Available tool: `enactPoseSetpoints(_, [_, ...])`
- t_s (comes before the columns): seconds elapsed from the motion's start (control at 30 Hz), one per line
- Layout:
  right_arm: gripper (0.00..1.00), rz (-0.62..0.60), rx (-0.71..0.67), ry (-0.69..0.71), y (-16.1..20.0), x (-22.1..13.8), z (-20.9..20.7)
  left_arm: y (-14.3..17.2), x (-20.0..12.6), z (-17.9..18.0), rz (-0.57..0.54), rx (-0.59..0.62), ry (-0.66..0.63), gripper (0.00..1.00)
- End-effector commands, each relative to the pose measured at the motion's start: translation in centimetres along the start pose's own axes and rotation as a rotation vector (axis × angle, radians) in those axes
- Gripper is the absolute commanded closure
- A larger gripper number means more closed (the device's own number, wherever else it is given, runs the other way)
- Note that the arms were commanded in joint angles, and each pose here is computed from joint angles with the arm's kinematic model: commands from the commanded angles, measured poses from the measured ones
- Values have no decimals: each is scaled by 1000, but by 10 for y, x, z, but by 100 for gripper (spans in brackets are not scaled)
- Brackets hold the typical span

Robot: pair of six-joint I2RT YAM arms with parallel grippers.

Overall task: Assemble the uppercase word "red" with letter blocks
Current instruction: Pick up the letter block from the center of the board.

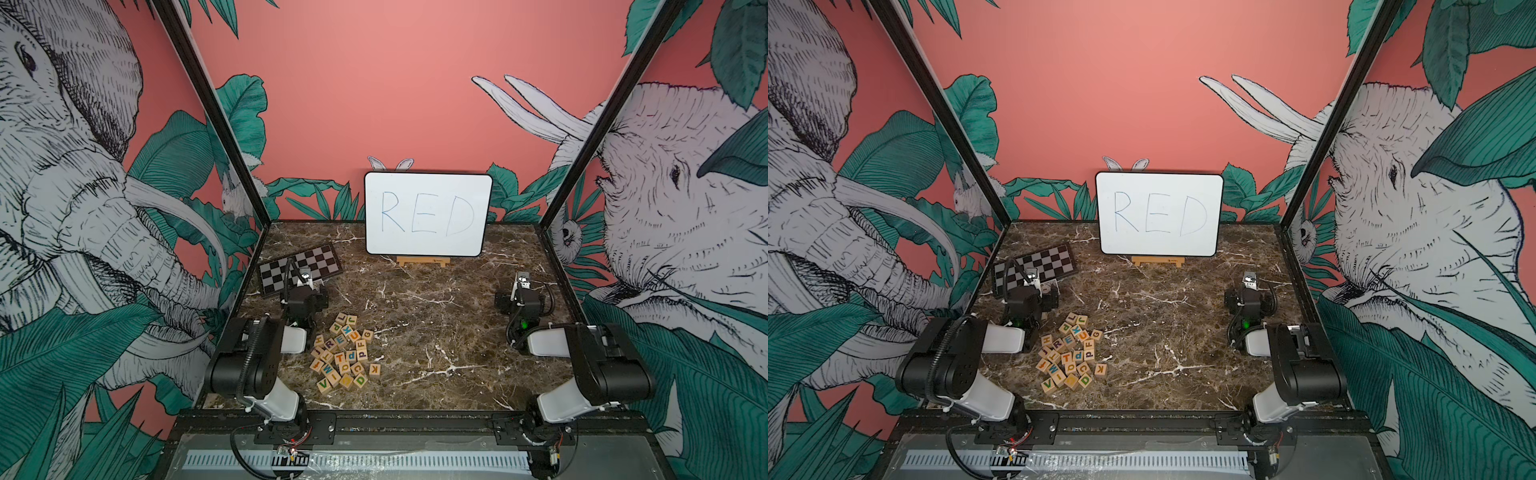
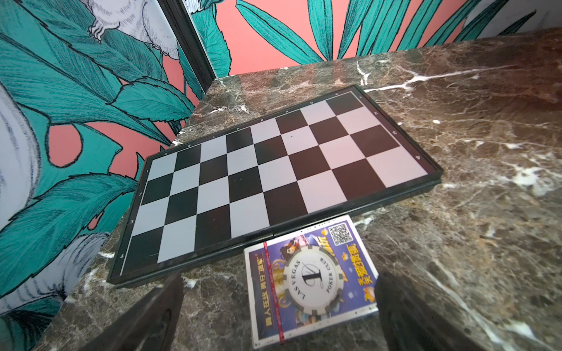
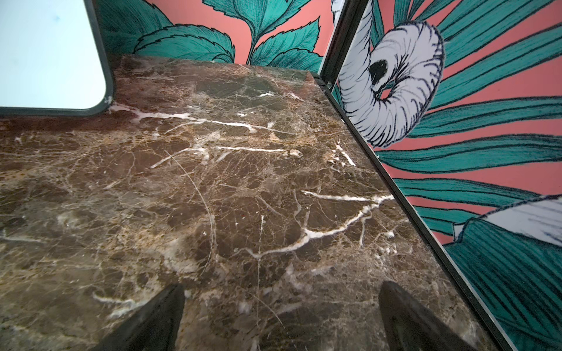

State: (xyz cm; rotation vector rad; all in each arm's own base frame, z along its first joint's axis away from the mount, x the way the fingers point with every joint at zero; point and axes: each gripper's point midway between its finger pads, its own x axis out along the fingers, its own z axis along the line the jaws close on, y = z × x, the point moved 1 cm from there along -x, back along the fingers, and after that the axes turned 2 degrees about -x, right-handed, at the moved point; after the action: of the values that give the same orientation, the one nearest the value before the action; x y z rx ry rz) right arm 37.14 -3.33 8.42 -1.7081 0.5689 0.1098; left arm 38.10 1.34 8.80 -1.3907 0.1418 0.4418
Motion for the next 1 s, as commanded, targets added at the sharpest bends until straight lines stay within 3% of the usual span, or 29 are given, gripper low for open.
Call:
enactPoseSetpoints(0.0, [1,-69,25,-5,-21,-2,0,-16,-1,1,-50,-22,1,0])
enactPoseSetpoints(0.13, [1,1,-10,-12,-42,-18,-7,-22,-13,2,-93,-28,16,0])
enactPoseSetpoints(0.17, [1,-10,-5,-1,-51,-27,-13,-30,-17,6,-125,-24,0,0])
enactPoseSetpoints(0.23, [1,-61,32,9,-66,-48,-24,-37,-25,15,-79,-48,-42,0])
enactPoseSetpoints(0.3, [1,-103,133,9,-82,-67,-33,-44,-34,32,32,-143,-118,1])
enactPoseSetpoints(0.37, [1,-98,265,14,-91,-87,-44,-59,-52,51,90,-320,-207,0])
enactPoseSetpoints(0.47, [1,-40,464,76,-77,-115,-65,-67,-85,55,188,-486,-193,0])
enactPoseSetpoints(0.53, [1,-87,477,-27,-82,-125,-55,-66,-98,58,182,-616,-198,1])
enactPoseSetpoints(0.7, [1,-1,471,-210,-70,-131,-24,-69,-120,16,257,-694,105,1])
enactPoseSetpoints(0.83, [1,51,424,-375,-66,-124,12,-57,-137,-6,389,-676,229,3])
enactPoseSetpoints(0.97, [1,91,326,-495,-71,-128,54,-50,-147,-24,510,-636,315,14])
